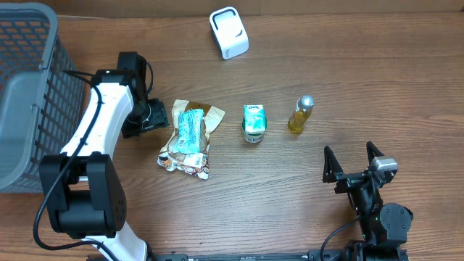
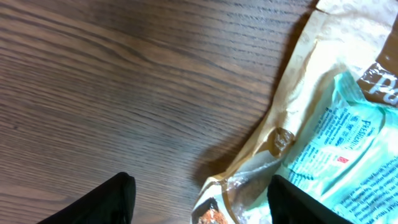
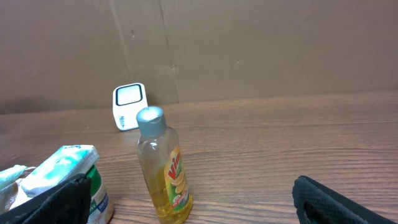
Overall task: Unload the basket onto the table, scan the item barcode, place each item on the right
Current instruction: 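Raise the right gripper and move it toward the Kleenex pack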
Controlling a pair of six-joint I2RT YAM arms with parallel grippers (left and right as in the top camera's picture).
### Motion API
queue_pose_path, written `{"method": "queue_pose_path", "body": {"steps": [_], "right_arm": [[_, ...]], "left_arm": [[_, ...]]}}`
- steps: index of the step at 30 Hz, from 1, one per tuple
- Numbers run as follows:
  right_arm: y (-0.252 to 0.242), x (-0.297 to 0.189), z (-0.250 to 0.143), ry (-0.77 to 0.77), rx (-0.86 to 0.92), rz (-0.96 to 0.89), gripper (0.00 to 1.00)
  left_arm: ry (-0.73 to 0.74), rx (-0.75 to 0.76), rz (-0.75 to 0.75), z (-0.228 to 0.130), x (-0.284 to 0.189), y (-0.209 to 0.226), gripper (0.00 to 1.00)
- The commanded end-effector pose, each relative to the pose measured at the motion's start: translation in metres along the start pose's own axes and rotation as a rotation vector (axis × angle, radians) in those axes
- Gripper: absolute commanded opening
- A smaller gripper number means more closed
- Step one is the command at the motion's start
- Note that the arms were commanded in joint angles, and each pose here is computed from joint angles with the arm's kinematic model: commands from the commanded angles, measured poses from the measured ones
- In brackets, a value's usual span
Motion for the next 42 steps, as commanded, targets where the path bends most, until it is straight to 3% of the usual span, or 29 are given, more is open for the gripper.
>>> {"method": "queue_pose_path", "body": {"steps": [1,2,3,4,31,42], "right_arm": [[0.000,0.001,-0.004,0.006,0.001,0.005,1.00],[0.000,0.001,-0.004,0.006,0.001,0.005,1.00],[0.000,0.001,-0.004,0.006,0.001,0.005,1.00],[0.000,0.001,-0.004,0.006,0.001,0.005,1.00],[0.000,0.000,0.006,-0.042,-0.010,0.003,1.00],[0.013,0.000,0.009,-0.049,0.035,0.098,1.00]], "left_arm": [[-0.057,0.014,0.088,0.010,-0.008,0.012,0.75],[-0.062,0.012,0.110,0.010,-0.008,0.016,0.77],[-0.064,0.010,0.131,0.011,-0.009,0.019,0.92],[-0.065,0.009,0.138,0.011,-0.009,0.020,1.00],[-0.081,0.010,0.130,0.014,-0.009,0.018,1.00],[-0.081,0.010,0.130,0.014,-0.009,0.018,1.00]]}}
Point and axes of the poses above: each gripper's point midway between its finger pads, its own x axis out along the fingers, its own y axis along the line the jaws close on, z = x × y, the point moved 4 cm from there along -x, back along the fingers, and after that the axes turned 2 degrees about x, right-handed, at the moved point
